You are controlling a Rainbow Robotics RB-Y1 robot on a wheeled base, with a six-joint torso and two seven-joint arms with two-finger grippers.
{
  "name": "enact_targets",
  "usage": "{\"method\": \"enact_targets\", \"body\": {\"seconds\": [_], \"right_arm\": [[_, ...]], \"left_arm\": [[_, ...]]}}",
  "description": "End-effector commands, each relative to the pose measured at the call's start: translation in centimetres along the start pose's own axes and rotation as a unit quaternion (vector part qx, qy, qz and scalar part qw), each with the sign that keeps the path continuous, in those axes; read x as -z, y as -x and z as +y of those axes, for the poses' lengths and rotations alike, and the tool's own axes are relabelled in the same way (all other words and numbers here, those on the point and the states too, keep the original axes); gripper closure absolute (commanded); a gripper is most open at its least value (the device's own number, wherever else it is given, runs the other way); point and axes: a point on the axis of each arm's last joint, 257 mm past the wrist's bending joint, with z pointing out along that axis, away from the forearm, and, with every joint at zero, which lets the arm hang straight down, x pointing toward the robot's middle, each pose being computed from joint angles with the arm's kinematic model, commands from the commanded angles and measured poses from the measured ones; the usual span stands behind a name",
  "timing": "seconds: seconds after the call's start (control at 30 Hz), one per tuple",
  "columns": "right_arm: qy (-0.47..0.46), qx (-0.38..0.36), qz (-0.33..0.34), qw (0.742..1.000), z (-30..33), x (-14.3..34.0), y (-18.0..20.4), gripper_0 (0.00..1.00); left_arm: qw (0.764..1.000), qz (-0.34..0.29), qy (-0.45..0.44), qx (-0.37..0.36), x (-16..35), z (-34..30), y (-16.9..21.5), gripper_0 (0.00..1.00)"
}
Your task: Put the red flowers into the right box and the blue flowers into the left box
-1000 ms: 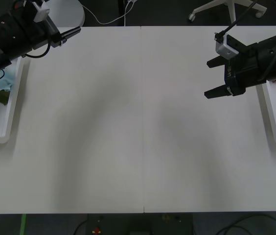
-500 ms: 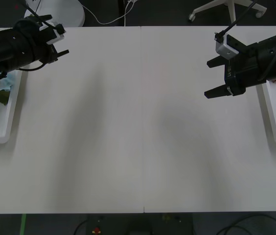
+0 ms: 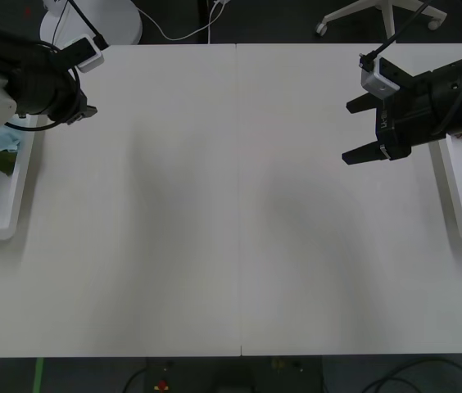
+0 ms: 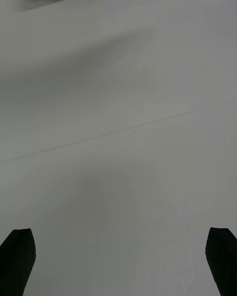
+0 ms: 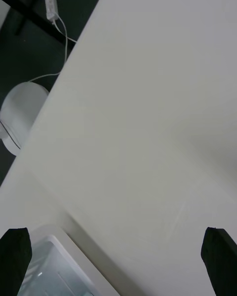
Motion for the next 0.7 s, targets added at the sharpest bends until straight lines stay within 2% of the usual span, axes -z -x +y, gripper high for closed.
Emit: {"method": "enact_targets", "body": {"seconds": [0.03, 0.27, 0.43, 0.6, 0.7], "right_arm": [[-0.004, 0.025, -0.015, 1.000, -0.6, 0.0, 2.7, 0.00], [-0.004, 0.025, -0.015, 1.000, -0.6, 0.0, 2.7, 0.00], [-0.004, 0.025, -0.015, 1.000, -0.6, 0.0, 2.7, 0.00], [-0.004, 0.025, -0.015, 1.000, -0.6, 0.0, 2.7, 0.00], [-0.004, 0.025, -0.015, 1.000, -0.6, 0.0, 2.7, 0.00]], "left_arm": [[0.999, -0.011, -0.030, -0.031, 1.8, 1.5, 4.2, 0.00], [0.989, -0.035, -0.126, -0.068, 3.1, -0.3, 4.7, 0.00], [0.975, -0.095, -0.181, -0.087, 4.8, -2.3, 6.2, 0.00], [0.956, -0.163, -0.226, -0.092, 7.3, -3.7, 5.7, 0.00], [0.947, -0.185, -0.255, -0.061, 8.7, -4.4, 5.5, 0.00]]}}
